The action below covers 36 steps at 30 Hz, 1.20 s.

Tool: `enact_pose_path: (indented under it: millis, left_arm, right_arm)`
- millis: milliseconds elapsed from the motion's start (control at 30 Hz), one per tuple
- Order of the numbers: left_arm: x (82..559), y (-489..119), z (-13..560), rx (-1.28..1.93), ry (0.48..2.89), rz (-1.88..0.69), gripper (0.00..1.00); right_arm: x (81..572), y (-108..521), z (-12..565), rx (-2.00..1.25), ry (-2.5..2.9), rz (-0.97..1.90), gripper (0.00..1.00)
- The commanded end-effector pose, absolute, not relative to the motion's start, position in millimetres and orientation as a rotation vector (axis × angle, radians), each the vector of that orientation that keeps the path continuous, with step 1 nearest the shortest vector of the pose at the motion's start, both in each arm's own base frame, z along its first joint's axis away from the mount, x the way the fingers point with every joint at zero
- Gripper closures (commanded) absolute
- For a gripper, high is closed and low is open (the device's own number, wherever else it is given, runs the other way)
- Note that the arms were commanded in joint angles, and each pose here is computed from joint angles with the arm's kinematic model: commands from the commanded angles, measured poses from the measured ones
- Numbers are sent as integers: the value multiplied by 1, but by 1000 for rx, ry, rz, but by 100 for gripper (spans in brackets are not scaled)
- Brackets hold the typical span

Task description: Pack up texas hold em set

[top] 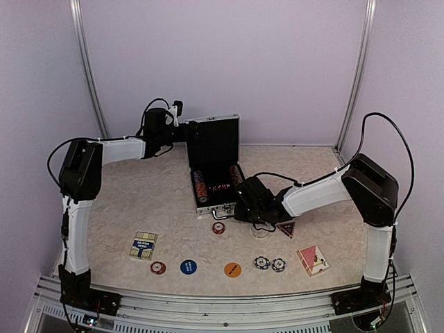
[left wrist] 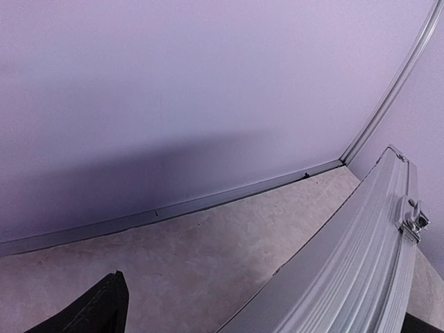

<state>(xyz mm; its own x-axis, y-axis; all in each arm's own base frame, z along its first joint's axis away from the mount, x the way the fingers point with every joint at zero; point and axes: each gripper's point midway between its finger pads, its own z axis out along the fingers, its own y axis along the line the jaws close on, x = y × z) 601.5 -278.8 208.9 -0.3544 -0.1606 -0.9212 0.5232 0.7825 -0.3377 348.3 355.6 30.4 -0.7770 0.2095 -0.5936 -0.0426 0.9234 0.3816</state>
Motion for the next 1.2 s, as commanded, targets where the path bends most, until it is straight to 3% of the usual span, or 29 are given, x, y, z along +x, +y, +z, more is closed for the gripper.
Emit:
enact_pose_path:
  millis: [0,167,800,1167]
  left_arm:
    - [599,-280,227,265,1722,-746,1]
    - [582,-283,228,253,1707,-779,1]
    - [550,-292,234,284,1708,-810,1]
    - [538,-295,232,285,1722,-806,1]
  right_arm:
    - [351,366,38,139,2394,526,100]
    - [352,375,40,103,2398,548,96]
    - [357,383,99,-24,2293,592,57]
    - [352,378,119,-45,2275,592,47]
